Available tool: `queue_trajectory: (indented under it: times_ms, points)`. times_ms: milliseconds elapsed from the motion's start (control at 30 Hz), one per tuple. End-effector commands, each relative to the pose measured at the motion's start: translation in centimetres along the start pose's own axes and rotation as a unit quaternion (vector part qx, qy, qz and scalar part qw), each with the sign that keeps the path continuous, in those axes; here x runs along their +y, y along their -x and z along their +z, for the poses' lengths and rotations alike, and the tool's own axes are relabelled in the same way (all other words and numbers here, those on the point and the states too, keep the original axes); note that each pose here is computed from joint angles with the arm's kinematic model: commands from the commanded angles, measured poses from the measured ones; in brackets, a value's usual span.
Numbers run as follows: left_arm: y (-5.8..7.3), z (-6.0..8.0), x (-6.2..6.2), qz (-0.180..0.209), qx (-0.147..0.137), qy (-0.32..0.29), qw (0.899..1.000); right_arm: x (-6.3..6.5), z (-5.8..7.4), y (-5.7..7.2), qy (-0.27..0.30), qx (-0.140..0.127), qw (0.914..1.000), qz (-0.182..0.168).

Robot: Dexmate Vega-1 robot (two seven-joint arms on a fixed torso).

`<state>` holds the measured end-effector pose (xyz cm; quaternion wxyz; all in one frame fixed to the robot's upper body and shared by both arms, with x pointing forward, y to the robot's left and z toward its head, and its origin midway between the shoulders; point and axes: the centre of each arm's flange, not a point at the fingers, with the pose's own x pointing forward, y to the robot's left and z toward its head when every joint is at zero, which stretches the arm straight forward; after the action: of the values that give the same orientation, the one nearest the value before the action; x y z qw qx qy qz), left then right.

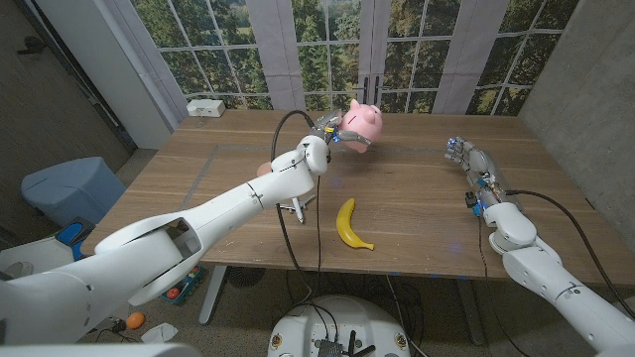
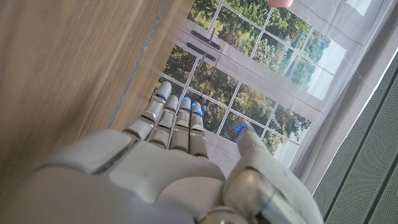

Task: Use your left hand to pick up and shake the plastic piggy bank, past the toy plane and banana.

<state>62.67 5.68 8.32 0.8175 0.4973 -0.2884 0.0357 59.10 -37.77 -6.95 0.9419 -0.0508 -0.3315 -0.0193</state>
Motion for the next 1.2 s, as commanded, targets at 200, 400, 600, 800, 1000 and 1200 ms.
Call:
queue_trajectory:
  times_ms: [200,400,600,800,1000,1200]
  points:
    - [2.0,-2.0,3.7,-0.014,-0.044,0.020,0.999,2.7,0.7,0.0,-0.005,-0.010,0.9999,0.003]
    - [2.7,-3.2,4.8,-0.025,-0.049,0.050,0.997,3.5,1.0,0.2,-0.007,-0.015,0.9999,-0.001]
    - [3.2,-4.4,5.5,-0.034,-0.053,0.083,0.995,4.3,0.9,0.4,-0.017,-0.019,0.9996,-0.010]
    - [3.7,-5.1,6.4,-0.041,-0.058,0.102,0.992,5.2,1.0,0.7,-0.030,-0.027,0.9989,-0.023]
    - [4.3,-5.6,7.1,-0.053,-0.064,0.117,0.990,6.2,1.2,1.0,-0.036,-0.032,0.9984,-0.030]
    - [5.1,-6.4,7.9,-0.063,-0.069,0.157,0.983,6.9,1.3,1.1,-0.039,-0.035,0.9980,-0.035]
